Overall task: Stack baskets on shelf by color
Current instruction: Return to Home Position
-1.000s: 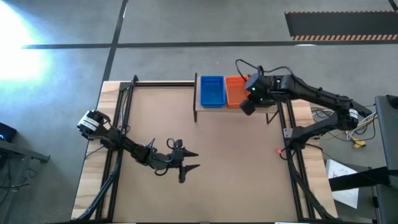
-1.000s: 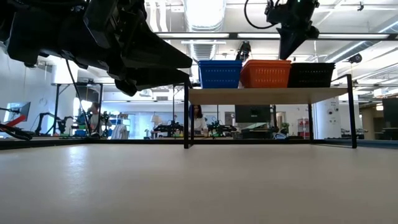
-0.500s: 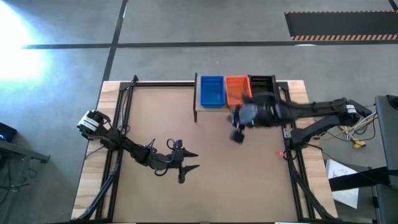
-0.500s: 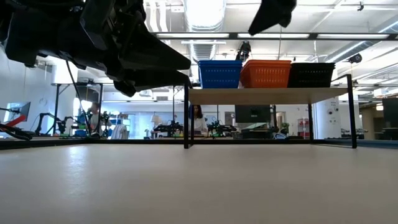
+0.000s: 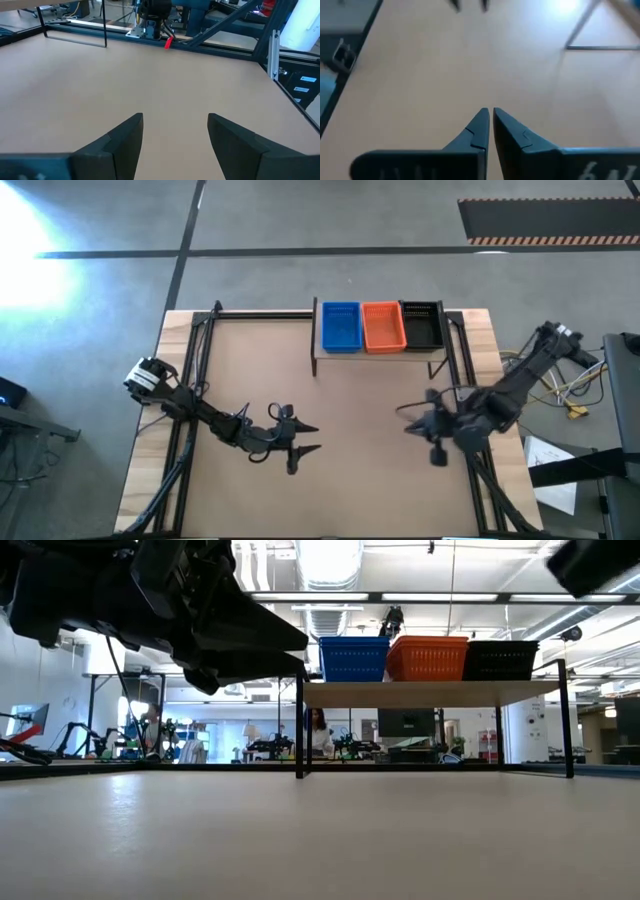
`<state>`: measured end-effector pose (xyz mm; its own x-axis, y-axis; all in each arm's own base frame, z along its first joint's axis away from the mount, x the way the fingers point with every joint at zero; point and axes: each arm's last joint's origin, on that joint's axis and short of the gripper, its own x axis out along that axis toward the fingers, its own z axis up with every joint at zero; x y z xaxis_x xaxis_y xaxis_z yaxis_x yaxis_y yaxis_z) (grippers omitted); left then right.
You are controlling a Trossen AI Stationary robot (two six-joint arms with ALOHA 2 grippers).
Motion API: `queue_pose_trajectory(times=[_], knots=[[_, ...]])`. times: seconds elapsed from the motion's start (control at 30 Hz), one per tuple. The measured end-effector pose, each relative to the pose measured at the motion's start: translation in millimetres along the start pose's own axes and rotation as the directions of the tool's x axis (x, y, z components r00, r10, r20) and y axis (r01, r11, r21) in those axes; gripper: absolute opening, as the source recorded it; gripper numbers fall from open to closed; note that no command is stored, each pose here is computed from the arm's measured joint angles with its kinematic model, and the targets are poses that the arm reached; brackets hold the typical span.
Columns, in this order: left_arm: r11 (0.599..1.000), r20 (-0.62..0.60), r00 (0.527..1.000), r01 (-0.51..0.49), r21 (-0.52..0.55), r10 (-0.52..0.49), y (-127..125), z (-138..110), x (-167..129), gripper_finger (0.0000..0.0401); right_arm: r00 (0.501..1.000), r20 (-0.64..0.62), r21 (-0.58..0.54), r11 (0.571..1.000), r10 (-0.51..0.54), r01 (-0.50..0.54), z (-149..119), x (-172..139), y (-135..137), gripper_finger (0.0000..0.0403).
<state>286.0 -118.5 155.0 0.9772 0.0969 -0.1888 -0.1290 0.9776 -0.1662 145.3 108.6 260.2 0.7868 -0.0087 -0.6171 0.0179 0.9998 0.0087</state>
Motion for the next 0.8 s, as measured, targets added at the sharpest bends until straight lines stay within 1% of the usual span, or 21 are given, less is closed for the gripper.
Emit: queue_pose_trajectory(times=[0.07, 0.13, 0.2, 0.27, 0.4, 0.47, 0.53, 0.57, 0.63, 0.7, 0.77, 0.8], knots=[[1.0, 0.003, 1.0, -0.001, -0.002, 0.001, 0, 1, 0, 0.0207, 0.998, 0.058, 0.058, 0.998, -0.018, 0.014, -18, -10, -10, 0.0011], [1.0, 0.01, 1.0, -0.004, -0.006, 0.004, 1, 2, 1, 0.0207, 0.993, 0.116, 0.113, 0.994, -0.016, 0.003, -30, -18, -22, 0.0009], [1.0, 0.015, 1.0, -0.01, -0.01, 0.01, 3, 3, 3, 0.0207, 0.981, 0.192, 0.163, 0.986, 0.011, -0.043, -39, -27, -36, 0.0009], [1.0, 0.018, 1.0, -0.019, -0.013, 0.019, 5, 5, 4, 0.0207, 0.953, 0.3, 0.205, 0.972, 0.045, -0.111, -48, -41, -55, 0.0009], [0.999, 0.028, 0.999, -0.035, -0.016, 0.035, 9, 9, 6, 0.0205, 0.908, 0.413, 0.205, 0.964, 0.07, -0.168, -63, -48, -71, 0.0008], [0.999, 0.037, 0.998, -0.042, -0.006, 0.042, 13, 12, 5, 0.0195, 0.88, 0.469, 0.202, 0.961, 0.074, -0.188, -70, -50, -77, 0.0008], [0.999, 0.046, 0.998, -0.039, 0.003, 0.039, 17, 16, 1, 0.0177, 0.843, 0.532, 0.197, 0.956, 0.081, -0.216, -76, -50, -81, 0.0008], [0.999, 0.051, 0.998, -0.036, 0.001, 0.036, 20, 18, -1, 0.0163, 0.837, 0.542, 0.186, 0.959, 0.079, -0.212, -81, -48, -82, 0.0008], [1.0, 0.059, 0.998, -0.02, -0.004, 0.021, 29, 24, -9, 0.0133, 0.856, 0.512, 0.134, 0.978, 0.068, -0.158, -88, -38, -79, 0.0008], [0.999, 0.073, 0.997, 0.017, -0.027, -0.015, 39, 31, -17, 0.0095, 0.839, 0.539, 0.141, 0.974, 0.073, -0.175, -85, -38, -77, 0.0008], [0.998, 0.081, 0.996, 0.045, -0.043, -0.041, 51, 34, -28, 0.0055, 0.852, 0.521, 0.112, 0.986, 0.049, -0.125, -89, -31, -75, 0.0008], [0.998, 0.089, 0.995, 0.046, -0.048, -0.042, 58, 35, -34, 0.0034, 0.849, 0.526, 0.107, 0.986, 0.056, -0.131, -90, -30, -75, 0.0008]])
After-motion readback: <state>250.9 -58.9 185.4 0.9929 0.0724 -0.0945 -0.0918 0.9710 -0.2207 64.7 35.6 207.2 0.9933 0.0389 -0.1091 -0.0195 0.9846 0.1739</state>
